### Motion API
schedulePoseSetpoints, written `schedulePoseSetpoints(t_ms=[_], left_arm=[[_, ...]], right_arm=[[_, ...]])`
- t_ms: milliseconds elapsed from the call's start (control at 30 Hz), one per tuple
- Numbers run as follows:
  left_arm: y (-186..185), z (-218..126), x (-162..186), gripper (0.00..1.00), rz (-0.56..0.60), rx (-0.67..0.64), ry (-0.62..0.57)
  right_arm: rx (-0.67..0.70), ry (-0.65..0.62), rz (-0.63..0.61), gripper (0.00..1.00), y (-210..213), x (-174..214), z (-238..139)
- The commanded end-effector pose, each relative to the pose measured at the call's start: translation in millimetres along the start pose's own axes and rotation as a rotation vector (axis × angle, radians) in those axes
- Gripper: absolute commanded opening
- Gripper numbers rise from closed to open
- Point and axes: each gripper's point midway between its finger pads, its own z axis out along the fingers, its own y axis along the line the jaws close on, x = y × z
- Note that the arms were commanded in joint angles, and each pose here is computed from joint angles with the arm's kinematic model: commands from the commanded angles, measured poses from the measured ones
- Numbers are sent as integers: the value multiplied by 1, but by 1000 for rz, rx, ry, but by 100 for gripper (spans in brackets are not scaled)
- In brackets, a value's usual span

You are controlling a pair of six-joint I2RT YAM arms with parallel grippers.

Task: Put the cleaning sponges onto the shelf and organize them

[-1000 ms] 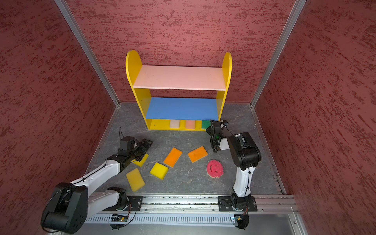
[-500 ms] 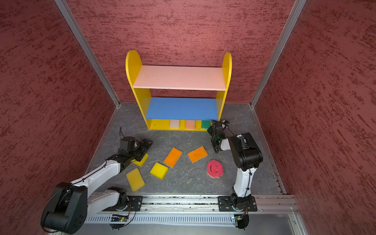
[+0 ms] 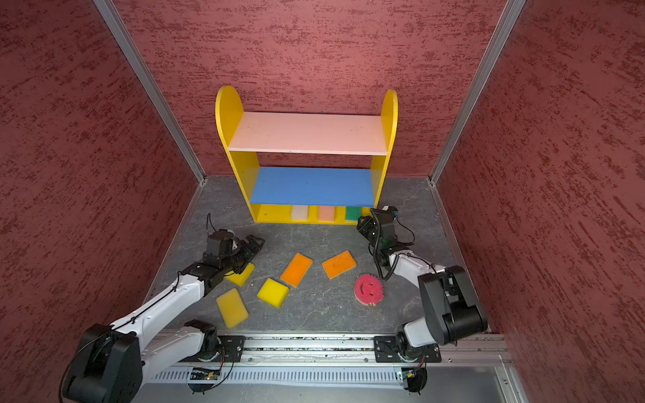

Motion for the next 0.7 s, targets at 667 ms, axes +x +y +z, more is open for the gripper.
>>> schedulePoseSetpoints(t_ms=[667], left_arm=[[-101, 34, 35, 99, 238, 49, 99]], right_arm=[[81, 408, -91, 55, -63, 168, -87]])
